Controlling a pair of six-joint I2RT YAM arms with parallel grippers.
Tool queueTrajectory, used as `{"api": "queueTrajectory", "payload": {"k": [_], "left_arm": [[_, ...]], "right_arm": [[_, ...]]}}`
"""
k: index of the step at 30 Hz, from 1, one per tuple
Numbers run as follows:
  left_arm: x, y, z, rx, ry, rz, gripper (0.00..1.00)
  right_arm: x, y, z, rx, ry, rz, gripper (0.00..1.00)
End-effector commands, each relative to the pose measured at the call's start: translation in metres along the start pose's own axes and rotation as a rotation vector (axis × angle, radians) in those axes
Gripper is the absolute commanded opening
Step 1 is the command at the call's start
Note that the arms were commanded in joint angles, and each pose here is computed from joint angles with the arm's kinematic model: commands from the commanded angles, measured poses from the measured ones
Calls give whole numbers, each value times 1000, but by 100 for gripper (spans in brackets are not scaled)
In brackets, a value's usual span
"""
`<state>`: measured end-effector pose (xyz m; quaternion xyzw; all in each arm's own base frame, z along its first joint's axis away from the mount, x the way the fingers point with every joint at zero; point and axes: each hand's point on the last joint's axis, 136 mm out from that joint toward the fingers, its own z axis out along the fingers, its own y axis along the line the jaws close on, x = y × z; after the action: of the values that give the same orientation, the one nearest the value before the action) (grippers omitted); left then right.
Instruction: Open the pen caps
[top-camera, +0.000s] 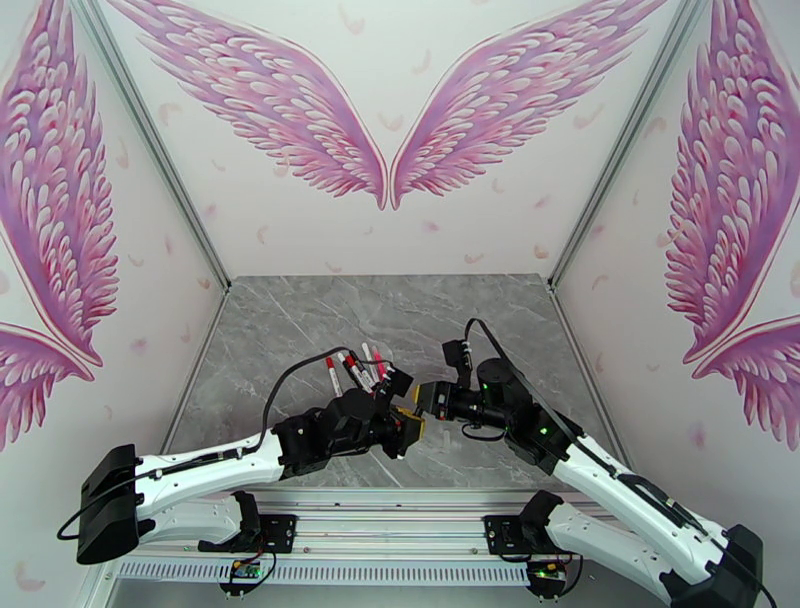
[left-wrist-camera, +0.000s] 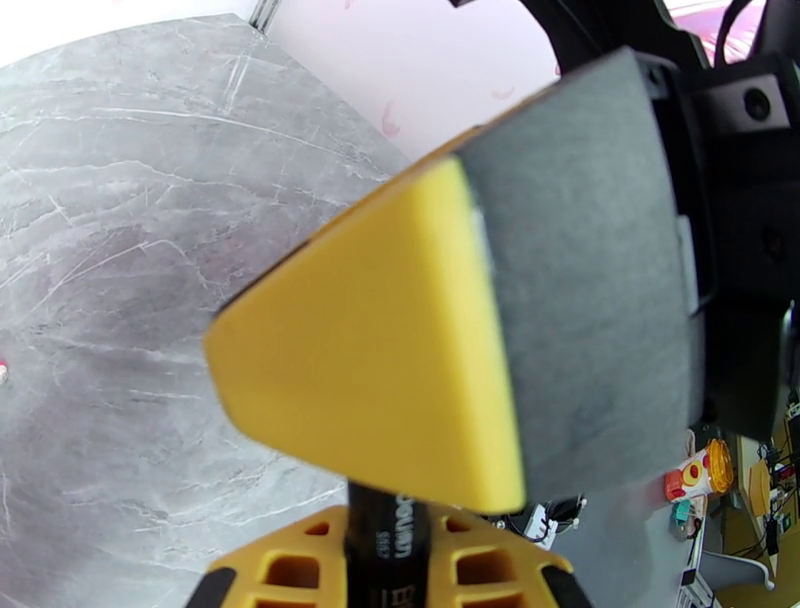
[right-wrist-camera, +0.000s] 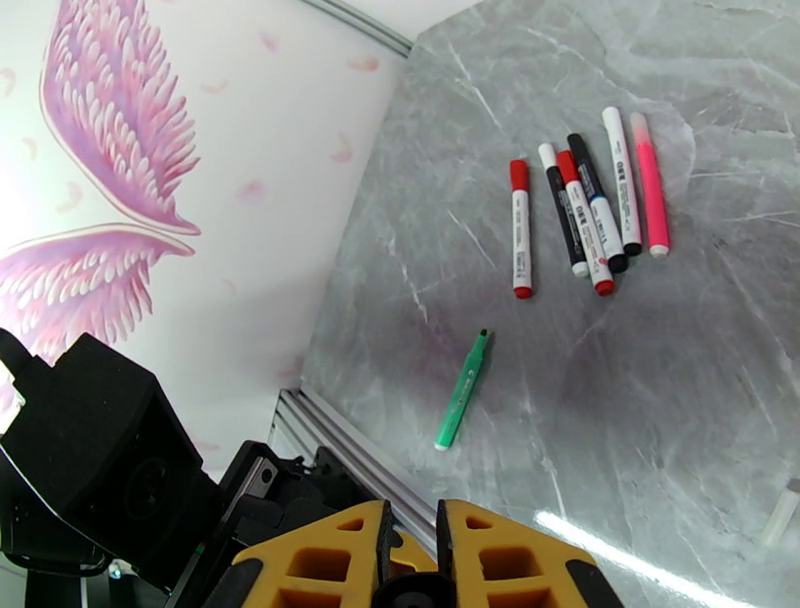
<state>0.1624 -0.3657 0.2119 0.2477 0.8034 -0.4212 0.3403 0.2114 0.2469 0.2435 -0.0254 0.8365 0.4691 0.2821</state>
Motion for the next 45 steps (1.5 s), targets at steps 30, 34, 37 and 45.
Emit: {"api": "queueTrajectory", "payload": {"k": [30,34,37,45], "left_arm": [[31,2,-5,18,82,21,0],[34,8,0,-89,100,77,0],[37,8,5,-133,118,113,0],[37,0,9,-128,123,143,0]], "right_arm": [[-56,41,-28,-25,-179,-144,14],[-61,28,-25,41,-194,-74,13],[-63,14,-25,104,-214,-49,12],[-66,-9,-26,224,-240,-21,12]]}}
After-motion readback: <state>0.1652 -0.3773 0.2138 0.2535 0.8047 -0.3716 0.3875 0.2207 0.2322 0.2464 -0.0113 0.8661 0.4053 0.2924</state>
